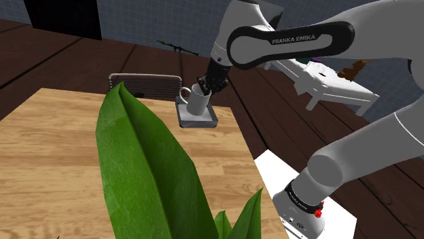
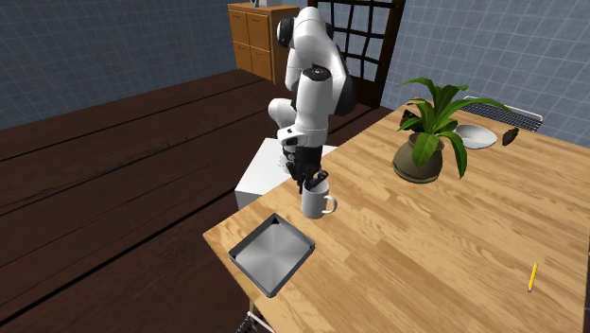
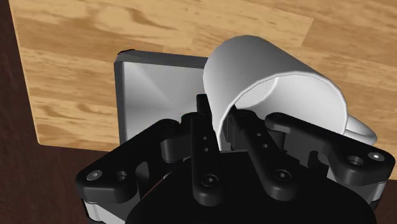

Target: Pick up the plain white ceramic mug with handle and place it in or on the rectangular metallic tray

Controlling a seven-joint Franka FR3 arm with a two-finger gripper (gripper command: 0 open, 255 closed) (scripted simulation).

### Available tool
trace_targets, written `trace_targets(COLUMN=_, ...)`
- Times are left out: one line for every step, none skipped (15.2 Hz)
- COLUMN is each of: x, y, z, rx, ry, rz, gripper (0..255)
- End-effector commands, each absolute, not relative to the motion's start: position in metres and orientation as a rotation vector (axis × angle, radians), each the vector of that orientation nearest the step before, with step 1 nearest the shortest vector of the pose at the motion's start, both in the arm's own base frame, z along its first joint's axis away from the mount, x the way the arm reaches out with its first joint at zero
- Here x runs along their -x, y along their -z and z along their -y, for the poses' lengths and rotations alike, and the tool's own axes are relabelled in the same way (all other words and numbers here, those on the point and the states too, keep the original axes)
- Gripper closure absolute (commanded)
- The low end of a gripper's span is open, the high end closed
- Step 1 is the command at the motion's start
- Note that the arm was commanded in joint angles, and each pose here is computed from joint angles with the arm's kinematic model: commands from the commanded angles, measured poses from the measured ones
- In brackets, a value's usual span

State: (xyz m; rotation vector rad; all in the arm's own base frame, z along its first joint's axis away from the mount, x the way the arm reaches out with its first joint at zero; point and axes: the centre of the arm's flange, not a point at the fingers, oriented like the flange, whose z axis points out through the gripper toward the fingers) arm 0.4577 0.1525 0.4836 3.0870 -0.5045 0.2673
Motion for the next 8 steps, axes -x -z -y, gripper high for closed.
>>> trace_targets(x=-0.482, y=-0.483, z=-0.135, rx=-3.087, ry=-0.268, rz=0.503, gripper=255)
trace_targets(x=-0.492, y=-0.484, z=-0.127, rx=-3.087, ry=-0.268, rz=0.503, gripper=255)
trace_targets(x=-0.503, y=-0.485, z=-0.119, rx=-3.087, ry=-0.268, rz=0.503, gripper=255)
trace_targets(x=-0.513, y=-0.486, z=-0.112, rx=-3.087, ry=-0.268, rz=0.503, gripper=255)
trace_targets(x=-0.524, y=-0.487, z=-0.104, rx=-3.087, ry=-0.268, rz=0.503, gripper=255)
trace_targets(x=-0.534, y=-0.488, z=-0.096, rx=-3.087, ry=-0.268, rz=0.503, gripper=255)
trace_targets(x=-0.545, y=-0.489, z=-0.088, rx=-3.087, ry=-0.268, rz=0.503, gripper=255)
trace_targets(x=-0.556, y=-0.49, z=-0.08, rx=-3.087, ry=-0.268, rz=0.503, gripper=255)
